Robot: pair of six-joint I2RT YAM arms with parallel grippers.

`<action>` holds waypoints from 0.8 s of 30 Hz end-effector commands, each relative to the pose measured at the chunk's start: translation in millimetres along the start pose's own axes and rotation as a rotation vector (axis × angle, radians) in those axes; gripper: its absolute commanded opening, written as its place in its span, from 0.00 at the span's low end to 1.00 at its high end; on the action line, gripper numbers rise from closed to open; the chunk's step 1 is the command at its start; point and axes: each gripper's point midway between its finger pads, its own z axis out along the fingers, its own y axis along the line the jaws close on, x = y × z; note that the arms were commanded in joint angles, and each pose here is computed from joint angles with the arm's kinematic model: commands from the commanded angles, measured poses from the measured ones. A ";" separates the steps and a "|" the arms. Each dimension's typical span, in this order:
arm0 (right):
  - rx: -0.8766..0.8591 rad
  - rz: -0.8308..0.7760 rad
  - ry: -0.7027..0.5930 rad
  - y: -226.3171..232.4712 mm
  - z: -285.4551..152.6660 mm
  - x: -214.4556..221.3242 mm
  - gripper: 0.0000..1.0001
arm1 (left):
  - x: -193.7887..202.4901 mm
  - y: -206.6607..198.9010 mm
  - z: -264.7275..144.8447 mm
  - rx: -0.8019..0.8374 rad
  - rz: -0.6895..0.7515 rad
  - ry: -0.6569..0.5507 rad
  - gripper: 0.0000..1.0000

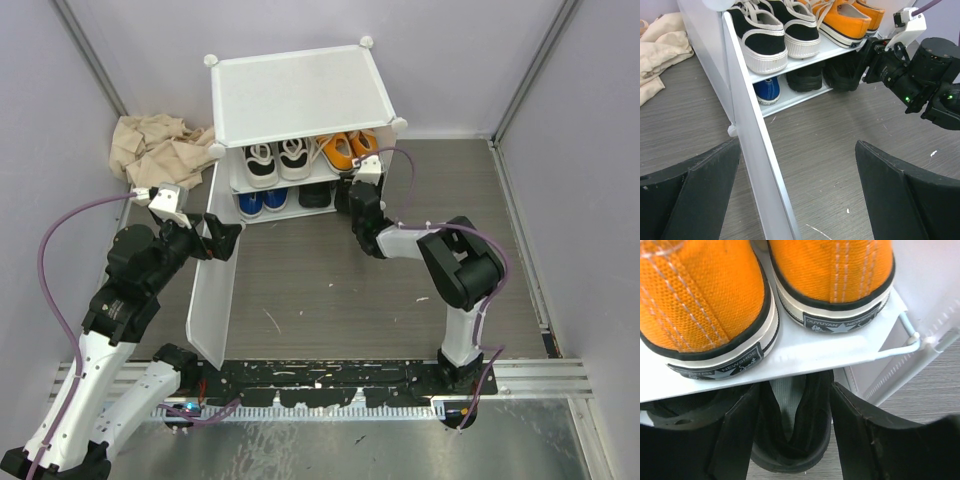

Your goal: Place and organize the shoes in the shoe cabinet

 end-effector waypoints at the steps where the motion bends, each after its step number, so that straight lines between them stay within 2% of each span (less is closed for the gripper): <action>1: -0.087 0.123 -0.098 9.3 -15.0 -54.3 0.66 | 82.5 20.2 -6.8 -0.069 0.018 0.300 0.98; 8: -0.272 0.168 -0.010 26.5 -56.1 -61.7 0.69 | 81.0 20.1 -7.8 -0.069 0.017 0.293 0.98; 10: -0.272 0.167 0.030 21.3 -66.7 -56.6 0.65 | 80.5 19.7 -8.1 -0.067 0.018 0.291 0.98; 15: -0.192 0.148 0.105 -4.3 -81.6 -24.5 0.32 | 80.2 19.0 -8.4 -0.064 0.019 0.289 0.98; 18: -0.180 0.138 0.154 -6.8 -82.0 -4.3 0.05 | 81.1 19.5 -8.0 -0.066 0.017 0.292 0.98; 19: -0.181 0.136 0.169 -5.6 -80.8 1.7 0.02 | 80.9 19.6 -8.0 -0.067 0.018 0.292 0.98; 24: -0.199 0.159 0.202 7.9 -67.2 19.3 0.01 | 81.3 21.4 -7.2 -0.076 0.020 0.296 0.98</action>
